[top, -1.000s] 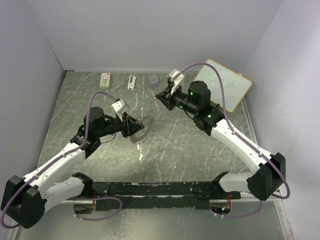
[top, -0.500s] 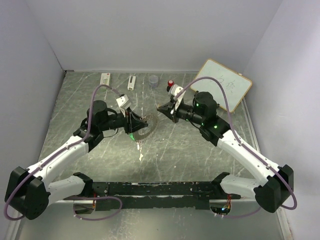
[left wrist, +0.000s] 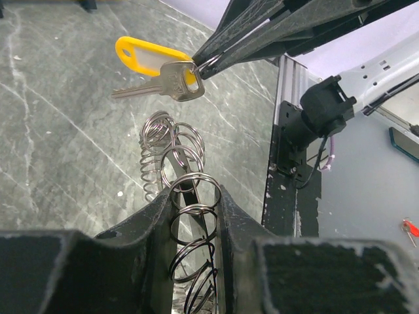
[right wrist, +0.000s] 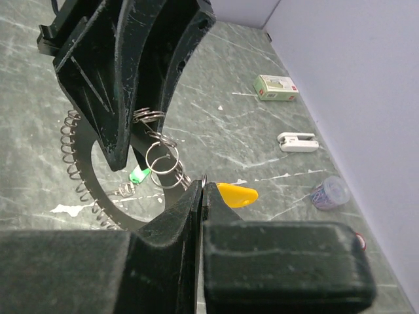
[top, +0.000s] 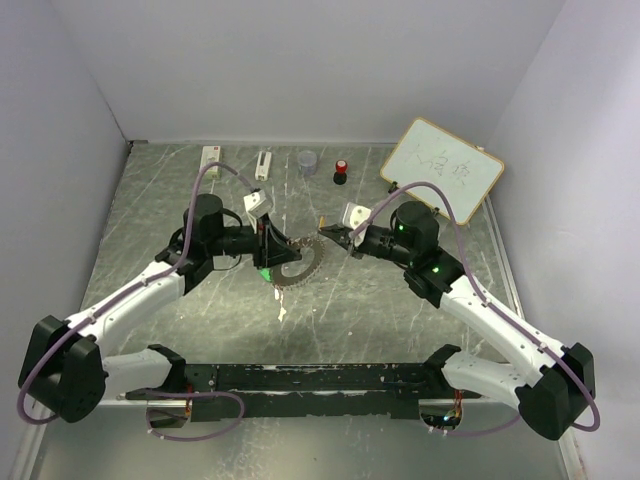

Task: Put the keys on the keyring

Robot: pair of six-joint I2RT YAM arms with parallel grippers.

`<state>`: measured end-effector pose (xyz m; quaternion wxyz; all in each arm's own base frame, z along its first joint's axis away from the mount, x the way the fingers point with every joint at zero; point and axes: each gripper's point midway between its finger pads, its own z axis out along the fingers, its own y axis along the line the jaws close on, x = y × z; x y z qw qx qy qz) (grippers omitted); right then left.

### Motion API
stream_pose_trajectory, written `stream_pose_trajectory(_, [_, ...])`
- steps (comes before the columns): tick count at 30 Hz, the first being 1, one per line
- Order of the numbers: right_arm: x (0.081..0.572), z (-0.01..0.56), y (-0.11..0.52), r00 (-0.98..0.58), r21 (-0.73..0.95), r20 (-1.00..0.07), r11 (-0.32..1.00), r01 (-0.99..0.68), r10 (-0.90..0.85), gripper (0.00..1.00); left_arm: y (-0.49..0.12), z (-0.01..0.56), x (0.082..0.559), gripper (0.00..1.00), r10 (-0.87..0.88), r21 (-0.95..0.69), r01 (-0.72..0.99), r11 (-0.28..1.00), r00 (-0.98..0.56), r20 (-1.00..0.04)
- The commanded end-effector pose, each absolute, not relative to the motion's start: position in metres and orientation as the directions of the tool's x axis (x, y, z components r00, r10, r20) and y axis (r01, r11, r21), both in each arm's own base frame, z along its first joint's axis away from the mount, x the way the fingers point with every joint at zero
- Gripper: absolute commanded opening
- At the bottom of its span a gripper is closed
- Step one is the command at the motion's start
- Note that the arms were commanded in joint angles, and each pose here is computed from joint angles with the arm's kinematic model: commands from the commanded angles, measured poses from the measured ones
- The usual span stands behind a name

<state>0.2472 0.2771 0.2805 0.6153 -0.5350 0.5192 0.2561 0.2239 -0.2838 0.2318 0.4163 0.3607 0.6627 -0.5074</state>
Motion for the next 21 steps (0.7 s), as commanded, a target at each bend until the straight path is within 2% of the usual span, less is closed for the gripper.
stream_pose_trajectory(1, [0.238, 0.291, 0.281, 0.455, -0.501, -0.861, 0.224, -0.836, -0.226, 0.0, -0.289, 0.251, 0.219, 0.07, 0.059, -0.345, 0.928, 0.138, -0.356, -0.933])
stream_pose_trajectory(8, [0.231, 0.283, 0.29, 0.443, -0.486, -0.86, 0.142, -0.862, -0.254, 0.0, -0.293, 0.252, 0.222, 0.07, 0.069, -0.371, 0.92, 0.125, -0.381, -0.922])
stream_pose_trajectory(21, [0.231, 0.285, 0.293, 0.428, -0.48, -0.861, 0.162, -0.862, -0.276, 0.0, -0.305, 0.249, 0.235, 0.07, 0.078, -0.406, 0.904, 0.135, -0.418, -0.905])
